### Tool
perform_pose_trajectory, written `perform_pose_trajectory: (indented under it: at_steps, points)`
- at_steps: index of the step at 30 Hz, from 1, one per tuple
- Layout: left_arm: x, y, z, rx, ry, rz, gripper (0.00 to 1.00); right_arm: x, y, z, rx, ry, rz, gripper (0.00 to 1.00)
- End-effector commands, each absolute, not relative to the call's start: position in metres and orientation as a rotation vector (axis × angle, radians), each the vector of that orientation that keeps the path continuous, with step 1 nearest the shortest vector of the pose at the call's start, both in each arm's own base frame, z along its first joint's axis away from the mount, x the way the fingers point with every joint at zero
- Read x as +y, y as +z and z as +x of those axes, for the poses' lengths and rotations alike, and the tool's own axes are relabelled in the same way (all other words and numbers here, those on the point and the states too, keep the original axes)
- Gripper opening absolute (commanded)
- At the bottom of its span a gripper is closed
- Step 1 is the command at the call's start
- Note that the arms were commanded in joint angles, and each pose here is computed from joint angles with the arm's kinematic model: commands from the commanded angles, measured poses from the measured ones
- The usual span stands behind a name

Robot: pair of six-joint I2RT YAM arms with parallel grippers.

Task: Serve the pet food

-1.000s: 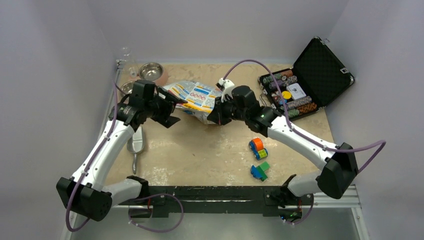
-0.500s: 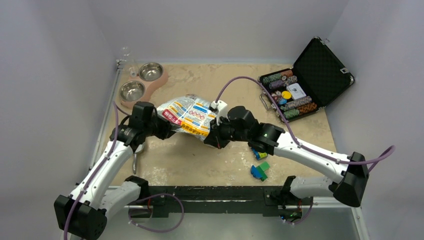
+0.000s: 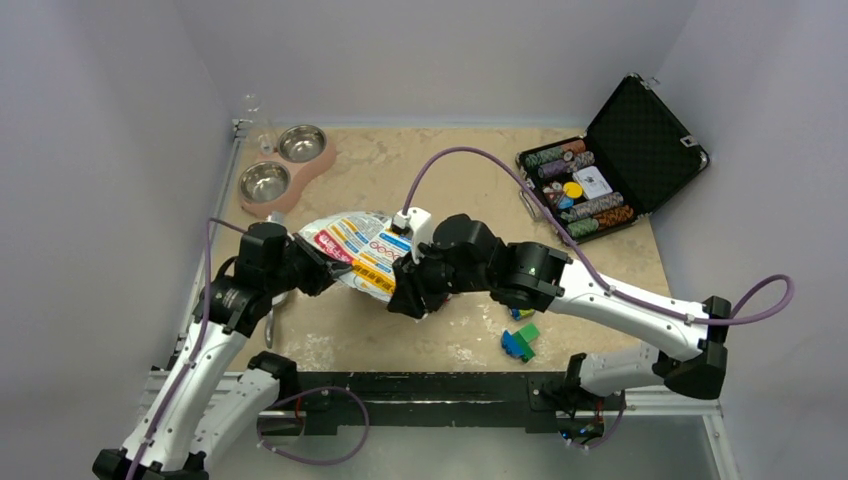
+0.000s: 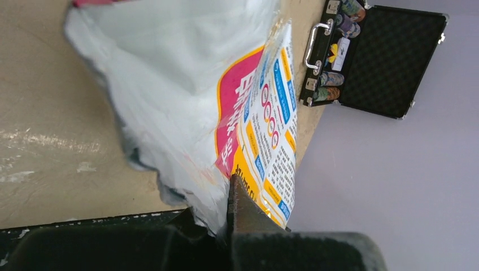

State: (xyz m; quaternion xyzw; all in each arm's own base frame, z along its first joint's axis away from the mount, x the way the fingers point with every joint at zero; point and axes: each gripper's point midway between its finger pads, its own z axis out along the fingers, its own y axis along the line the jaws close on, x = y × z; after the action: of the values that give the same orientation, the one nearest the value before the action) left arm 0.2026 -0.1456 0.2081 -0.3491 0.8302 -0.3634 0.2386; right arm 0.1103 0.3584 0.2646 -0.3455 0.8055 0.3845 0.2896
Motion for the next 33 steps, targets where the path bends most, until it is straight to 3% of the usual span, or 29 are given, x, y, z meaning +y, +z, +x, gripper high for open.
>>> perform_pose_trajectory:
  at_steps: [1,6,12,16,22,33]
  points:
    - [-0.157,0.262,0.211,2.093,-1.17,-0.732,0.0,0.37,0.297,0.125,2.081,0.948,-0.899,0.45]
    - [-0.169,0.287,0.212,2.0,-1.352,-0.758,0.0,0.405,0.307,0.142,2.021,0.882,-0.908,0.44]
    - [-0.175,0.304,0.215,1.963,-1.432,-0.787,0.0,0.418,0.29,0.148,1.973,0.828,-1.005,0.36]
    - [-0.172,0.3,0.213,1.993,-1.399,-0.798,0.0,0.412,0.288,0.161,1.949,0.736,-0.991,0.25]
    - [-0.17,0.296,0.213,1.969,-1.406,-0.835,0.0,0.419,0.296,0.166,1.912,0.72,-1.009,0.31]
    - [-0.174,0.296,0.214,1.981,-1.431,-0.834,0.0,0.422,0.297,0.181,1.898,0.655,-1.005,0.33]
